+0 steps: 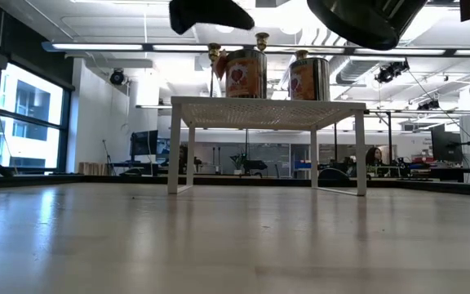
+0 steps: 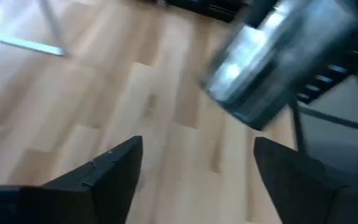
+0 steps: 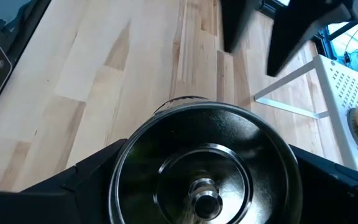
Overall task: Pick & Place candle stick holders
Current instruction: Put the silver candle on the shelf aligned with the gold candle holder
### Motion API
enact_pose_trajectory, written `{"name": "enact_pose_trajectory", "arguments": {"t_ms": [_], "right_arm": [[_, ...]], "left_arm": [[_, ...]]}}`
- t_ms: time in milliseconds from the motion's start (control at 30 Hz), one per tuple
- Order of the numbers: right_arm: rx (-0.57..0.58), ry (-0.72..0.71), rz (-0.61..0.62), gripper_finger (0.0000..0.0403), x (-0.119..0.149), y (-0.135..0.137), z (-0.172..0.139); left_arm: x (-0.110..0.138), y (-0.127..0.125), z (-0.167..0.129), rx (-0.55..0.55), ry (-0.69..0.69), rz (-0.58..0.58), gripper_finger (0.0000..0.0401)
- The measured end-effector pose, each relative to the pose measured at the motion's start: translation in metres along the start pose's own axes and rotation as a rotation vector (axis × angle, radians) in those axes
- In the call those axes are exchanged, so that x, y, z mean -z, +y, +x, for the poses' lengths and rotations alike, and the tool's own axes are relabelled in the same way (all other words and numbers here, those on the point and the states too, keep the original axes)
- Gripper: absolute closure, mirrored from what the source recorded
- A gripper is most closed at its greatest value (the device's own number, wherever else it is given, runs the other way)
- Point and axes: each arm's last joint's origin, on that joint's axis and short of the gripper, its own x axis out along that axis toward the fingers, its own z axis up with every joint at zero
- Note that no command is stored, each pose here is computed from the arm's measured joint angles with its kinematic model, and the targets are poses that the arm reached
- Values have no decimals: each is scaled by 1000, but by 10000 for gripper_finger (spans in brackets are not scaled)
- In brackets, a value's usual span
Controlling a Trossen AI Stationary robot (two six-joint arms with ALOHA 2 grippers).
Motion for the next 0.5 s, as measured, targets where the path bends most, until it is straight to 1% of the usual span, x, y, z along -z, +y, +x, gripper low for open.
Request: {"name": "enact_pose_trajectory", "arguments": {"t_ms": [133, 200, 267, 333, 400, 467, 500], "right_arm": [[1, 3, -3, 54, 0, 0, 0], [1, 4, -4, 54, 1, 0, 0], [2, 6, -6, 54, 1, 0, 0], [3, 8, -4, 54, 1, 0, 0], [4, 10, -7, 54, 1, 0, 0], [4, 11, -6, 54, 1, 0, 0], [2, 11, -6, 54, 1, 0, 0]], "left_arm": [[7, 0, 8, 15, 48, 60, 54], [7, -4, 14, 67, 40, 85, 27], [8, -6, 16, 123, 58, 145, 8], [7, -11, 23, 211, 30, 189, 8], [9, -13, 25, 254, 37, 215, 12], [6, -16, 27, 303, 8, 213, 10], [5, -17, 28, 308, -4, 211, 8]]}}
